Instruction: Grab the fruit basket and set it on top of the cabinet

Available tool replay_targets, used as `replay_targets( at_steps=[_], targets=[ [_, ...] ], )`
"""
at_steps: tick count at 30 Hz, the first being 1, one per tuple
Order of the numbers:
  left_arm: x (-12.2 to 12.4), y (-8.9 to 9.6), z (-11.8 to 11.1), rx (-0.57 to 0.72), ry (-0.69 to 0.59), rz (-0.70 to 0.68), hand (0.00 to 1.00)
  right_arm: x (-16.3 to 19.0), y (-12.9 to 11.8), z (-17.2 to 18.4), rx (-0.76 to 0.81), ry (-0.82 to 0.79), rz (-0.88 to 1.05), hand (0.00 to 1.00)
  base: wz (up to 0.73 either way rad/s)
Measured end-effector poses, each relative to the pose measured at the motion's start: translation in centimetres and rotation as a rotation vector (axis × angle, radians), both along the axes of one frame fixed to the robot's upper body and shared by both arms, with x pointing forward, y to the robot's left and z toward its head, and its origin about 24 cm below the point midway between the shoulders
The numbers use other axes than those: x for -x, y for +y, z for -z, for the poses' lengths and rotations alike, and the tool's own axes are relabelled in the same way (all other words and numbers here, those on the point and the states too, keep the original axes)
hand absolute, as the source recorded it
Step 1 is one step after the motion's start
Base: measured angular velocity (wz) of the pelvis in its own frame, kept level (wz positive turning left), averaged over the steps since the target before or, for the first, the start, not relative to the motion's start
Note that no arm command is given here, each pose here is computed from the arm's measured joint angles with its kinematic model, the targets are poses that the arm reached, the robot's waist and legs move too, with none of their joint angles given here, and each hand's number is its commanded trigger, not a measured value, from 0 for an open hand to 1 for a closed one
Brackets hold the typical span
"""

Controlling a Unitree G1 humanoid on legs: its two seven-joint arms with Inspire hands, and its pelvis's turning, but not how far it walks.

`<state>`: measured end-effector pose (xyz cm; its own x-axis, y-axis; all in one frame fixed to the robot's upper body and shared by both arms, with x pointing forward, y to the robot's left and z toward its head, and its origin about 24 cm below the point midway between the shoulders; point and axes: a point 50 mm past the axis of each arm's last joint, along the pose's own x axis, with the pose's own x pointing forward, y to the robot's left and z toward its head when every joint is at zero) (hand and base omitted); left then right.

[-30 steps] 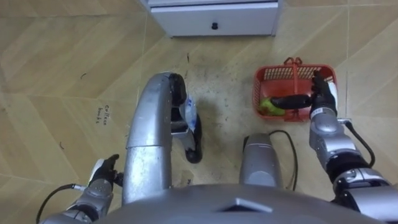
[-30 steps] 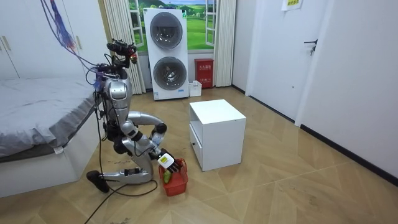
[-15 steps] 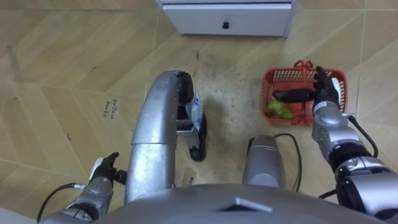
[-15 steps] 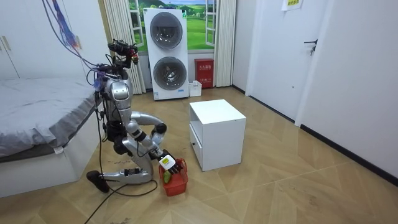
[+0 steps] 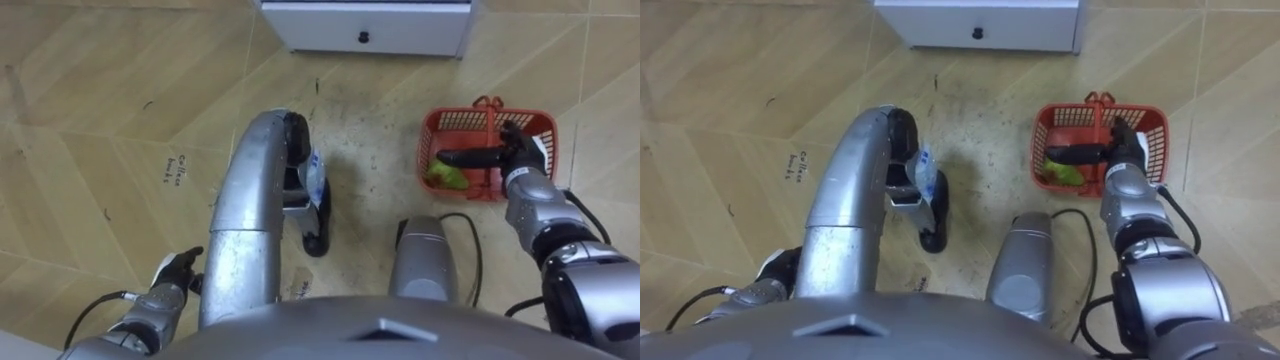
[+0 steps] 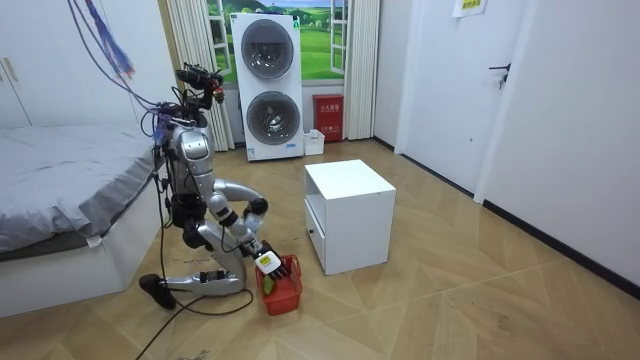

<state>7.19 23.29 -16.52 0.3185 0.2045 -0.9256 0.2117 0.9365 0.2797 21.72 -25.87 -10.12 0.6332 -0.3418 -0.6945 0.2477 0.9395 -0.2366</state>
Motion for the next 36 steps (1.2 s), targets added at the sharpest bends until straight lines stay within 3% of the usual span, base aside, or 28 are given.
replay_targets(
  at_steps=[2,4,5,6,20,36],
  targets=[
    [-0.2,0.0,0.0,0.005,-0.002,0.002,0.00,0.3,-0.3,0.1,-0.003,0.016,0.002,0.00,0.00],
    [-0.3,-0.1,0.0,0.008,-0.002,0.004,0.00,0.4,-0.5,0.1,-0.003,0.020,0.006,0.26,0.00],
    [-0.2,-0.1,0.0,0.008,0.000,0.004,0.00,0.3,-0.6,0.0,-0.013,0.016,0.005,0.71,0.00],
    [-0.3,-0.1,0.0,0.009,0.001,0.005,0.00,0.2,-0.6,0.0,-0.021,0.013,0.006,1.00,0.00],
    [-0.4,-0.6,0.1,0.017,0.010,0.030,0.00,1.3,-0.7,0.8,-0.085,0.055,0.055,1.00,0.00],
    [-2.2,-1.3,0.0,0.020,-0.004,0.036,0.00,1.4,0.9,1.5,-0.095,0.095,-0.003,1.00,0.00]
  ],
)
